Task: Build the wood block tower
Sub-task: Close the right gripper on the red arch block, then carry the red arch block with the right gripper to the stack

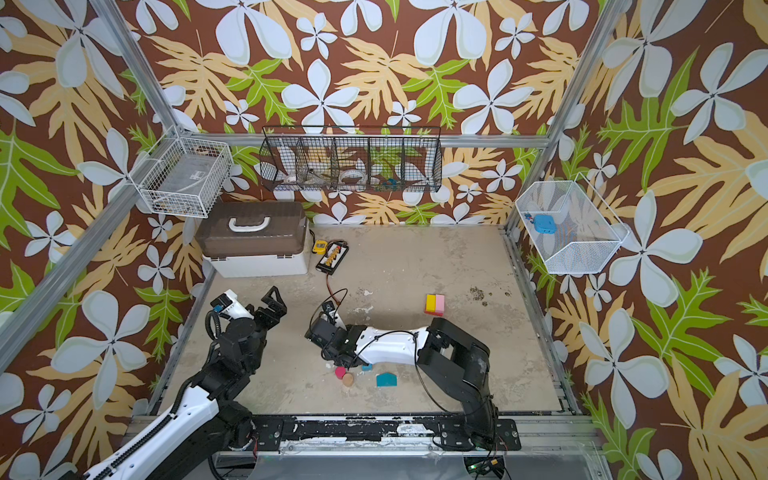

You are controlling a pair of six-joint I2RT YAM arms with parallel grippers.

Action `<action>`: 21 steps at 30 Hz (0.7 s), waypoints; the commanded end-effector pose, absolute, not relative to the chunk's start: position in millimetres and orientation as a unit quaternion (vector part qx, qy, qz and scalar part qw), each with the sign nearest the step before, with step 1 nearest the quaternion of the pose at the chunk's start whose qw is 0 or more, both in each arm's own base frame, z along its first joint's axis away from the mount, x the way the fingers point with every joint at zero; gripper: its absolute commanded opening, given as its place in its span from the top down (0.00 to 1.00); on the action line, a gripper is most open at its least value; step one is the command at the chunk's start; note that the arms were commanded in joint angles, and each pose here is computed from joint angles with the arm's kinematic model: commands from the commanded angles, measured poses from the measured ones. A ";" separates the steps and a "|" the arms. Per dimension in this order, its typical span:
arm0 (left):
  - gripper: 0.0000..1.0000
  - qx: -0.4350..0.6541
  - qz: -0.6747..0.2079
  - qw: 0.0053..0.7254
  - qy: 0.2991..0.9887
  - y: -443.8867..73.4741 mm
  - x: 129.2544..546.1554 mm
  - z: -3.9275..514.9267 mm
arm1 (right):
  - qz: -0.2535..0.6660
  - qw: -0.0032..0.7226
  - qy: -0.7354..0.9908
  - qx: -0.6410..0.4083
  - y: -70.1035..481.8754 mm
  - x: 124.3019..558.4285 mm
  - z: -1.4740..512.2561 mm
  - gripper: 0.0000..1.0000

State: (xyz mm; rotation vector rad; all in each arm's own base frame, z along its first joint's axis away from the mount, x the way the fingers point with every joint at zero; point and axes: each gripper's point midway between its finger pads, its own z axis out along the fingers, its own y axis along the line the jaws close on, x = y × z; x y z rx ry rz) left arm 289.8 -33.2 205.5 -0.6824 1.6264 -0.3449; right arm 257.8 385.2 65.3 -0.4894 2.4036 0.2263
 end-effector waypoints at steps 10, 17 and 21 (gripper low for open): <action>0.00 -0.296 -0.138 0.618 0.715 -33.1 293.2 190.5 | 0.065 0.396 0.907 -0.127 305.6 291.5 132.6 0.99; 0.00 -0.294 -0.146 0.616 0.716 -35.9 294.2 189.3 | 0.023 0.372 0.928 -0.002 170.8 322.0 109.1 1.00; 0.00 -0.294 -0.145 0.615 0.717 -36.6 295.5 190.2 | 0.010 0.382 0.922 0.060 113.9 331.1 111.5 1.00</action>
